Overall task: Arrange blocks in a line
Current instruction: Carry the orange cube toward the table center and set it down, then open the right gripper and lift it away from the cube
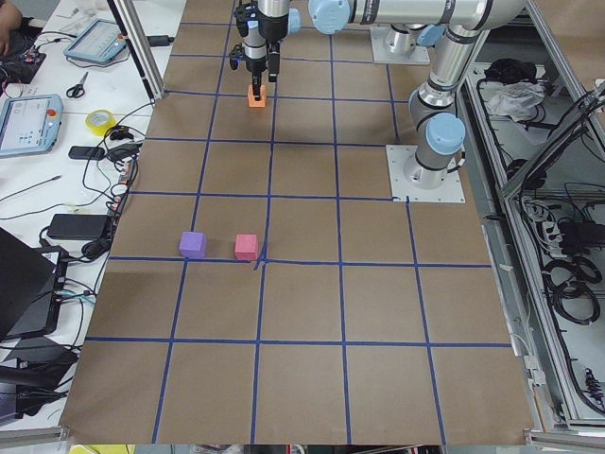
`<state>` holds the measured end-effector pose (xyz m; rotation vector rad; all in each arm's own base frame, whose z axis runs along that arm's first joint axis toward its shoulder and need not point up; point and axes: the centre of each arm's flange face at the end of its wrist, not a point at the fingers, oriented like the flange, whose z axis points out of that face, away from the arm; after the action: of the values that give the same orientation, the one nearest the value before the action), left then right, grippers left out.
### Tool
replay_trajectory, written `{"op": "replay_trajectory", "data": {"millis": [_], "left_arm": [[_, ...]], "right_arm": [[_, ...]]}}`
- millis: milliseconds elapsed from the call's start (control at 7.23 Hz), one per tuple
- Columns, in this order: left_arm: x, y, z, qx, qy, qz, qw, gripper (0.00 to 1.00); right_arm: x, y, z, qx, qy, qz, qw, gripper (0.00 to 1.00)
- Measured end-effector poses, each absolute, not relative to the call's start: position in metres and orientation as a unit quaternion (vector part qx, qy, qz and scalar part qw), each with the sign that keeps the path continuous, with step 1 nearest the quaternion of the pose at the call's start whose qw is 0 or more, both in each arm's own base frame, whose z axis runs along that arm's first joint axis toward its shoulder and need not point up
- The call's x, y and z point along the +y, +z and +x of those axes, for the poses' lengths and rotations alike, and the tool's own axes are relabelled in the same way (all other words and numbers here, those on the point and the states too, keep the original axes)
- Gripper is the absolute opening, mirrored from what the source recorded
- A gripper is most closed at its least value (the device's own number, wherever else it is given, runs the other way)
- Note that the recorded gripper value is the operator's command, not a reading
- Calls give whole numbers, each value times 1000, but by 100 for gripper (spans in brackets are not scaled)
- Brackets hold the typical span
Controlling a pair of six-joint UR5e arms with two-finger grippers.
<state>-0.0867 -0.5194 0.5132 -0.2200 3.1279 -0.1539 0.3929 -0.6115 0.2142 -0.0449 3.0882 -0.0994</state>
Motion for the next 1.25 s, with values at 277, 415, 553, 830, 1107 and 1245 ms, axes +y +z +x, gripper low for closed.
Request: {"op": "replay_trajectory", "data": {"millis": [277,415,553,830,1107,1245], "left_arm": [[-519,513,-87,996,-49,-70,1,100],[-519,513,-87,996,-49,-70,1,100],[-519,513,-87,996,-49,-70,1,100],[-519,513,-87,996,-49,-70,1,100],[-522,513,-86,996,-49,-73,0,100],[-531,508,-85,995,-52,-80,-4,100]], "right_arm": [[-619,266,369,998,-53,-7,33,100],[-618,308,336,998,-48,-10,29,100],[-614,351,288,999,-33,-19,21,100],[-582,443,195,999,-10,-39,11,100],[-526,511,158,999,0,-49,6,100],[-509,527,154,999,-4,-49,6,100]]}}
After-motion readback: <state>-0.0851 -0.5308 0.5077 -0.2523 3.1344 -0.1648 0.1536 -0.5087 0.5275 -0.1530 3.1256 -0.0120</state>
